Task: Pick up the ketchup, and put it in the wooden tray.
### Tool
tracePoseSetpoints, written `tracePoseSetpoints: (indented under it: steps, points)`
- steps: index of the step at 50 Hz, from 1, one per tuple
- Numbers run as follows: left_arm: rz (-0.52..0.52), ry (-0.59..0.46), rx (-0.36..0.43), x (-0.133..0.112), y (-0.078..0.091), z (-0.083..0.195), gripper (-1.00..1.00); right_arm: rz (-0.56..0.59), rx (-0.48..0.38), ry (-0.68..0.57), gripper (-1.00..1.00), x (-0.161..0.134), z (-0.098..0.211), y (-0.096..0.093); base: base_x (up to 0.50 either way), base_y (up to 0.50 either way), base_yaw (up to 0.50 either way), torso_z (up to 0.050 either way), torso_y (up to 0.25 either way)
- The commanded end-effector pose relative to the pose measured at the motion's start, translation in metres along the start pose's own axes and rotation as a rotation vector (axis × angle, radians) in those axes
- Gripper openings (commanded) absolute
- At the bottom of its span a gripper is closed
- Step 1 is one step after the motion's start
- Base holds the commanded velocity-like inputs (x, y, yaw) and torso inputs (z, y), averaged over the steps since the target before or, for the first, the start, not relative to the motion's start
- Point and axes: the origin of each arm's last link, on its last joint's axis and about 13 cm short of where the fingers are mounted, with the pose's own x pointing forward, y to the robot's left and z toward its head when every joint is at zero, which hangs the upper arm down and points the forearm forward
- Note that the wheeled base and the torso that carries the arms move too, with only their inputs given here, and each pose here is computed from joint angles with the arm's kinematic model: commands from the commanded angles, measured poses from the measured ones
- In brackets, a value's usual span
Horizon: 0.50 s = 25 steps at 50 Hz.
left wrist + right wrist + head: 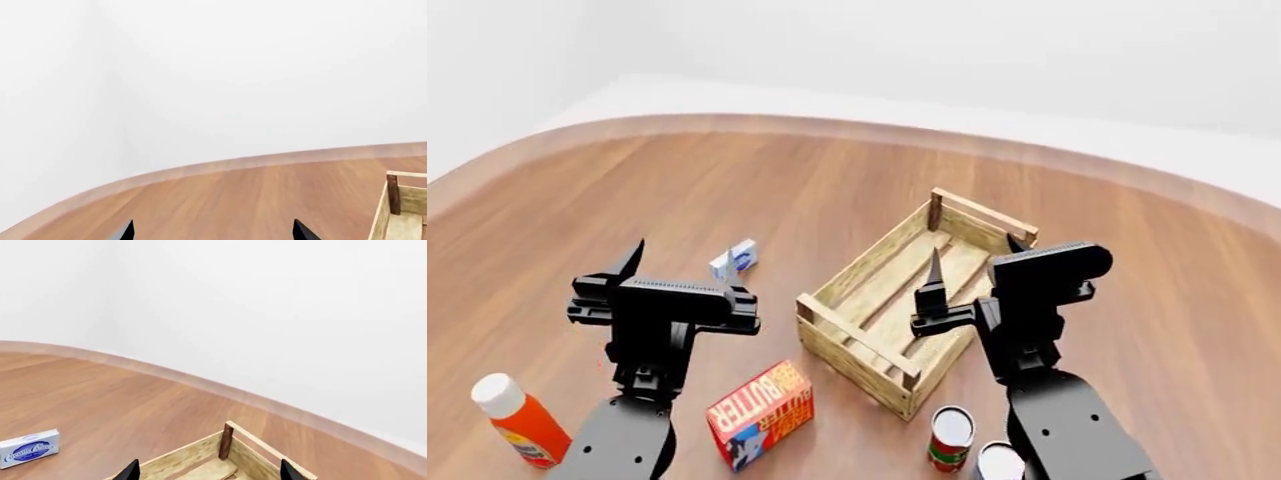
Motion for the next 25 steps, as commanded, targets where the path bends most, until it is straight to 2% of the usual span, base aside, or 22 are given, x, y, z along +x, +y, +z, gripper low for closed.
tracePoseSetpoints:
  steps: [1, 3, 17, 25]
  points:
    - [0.002, 0.000, 0.003, 0.000, 0.000, 0.000, 1.00, 0.003, 0.000, 0.000, 1.00, 0.000, 0.000, 0.000, 0.38, 0.10, 0.00, 0.000, 0.000]
    - [0.001, 0.000, 0.002, 0.000, 0.000, -0.001, 1.00, 0.001, -0.002, 0.000, 1.00, 0.000, -0.001, 0.000, 0.39, 0.10, 0.00, 0.000, 0.000]
    - [0.009, -0.001, 0.003, -0.002, 0.002, 0.000, 1.00, -0.001, 0.005, -0.006, 1.00, -0.002, 0.000, -0.001, 0.00, 0.00, 0.00, 0.000, 0.000]
    - [0.043, -0.026, 0.012, -0.014, 0.015, 0.009, 1.00, -0.004, 0.009, -0.004, 1.00, -0.002, -0.002, -0.001, 0.00, 0.00, 0.00, 0.000, 0.000]
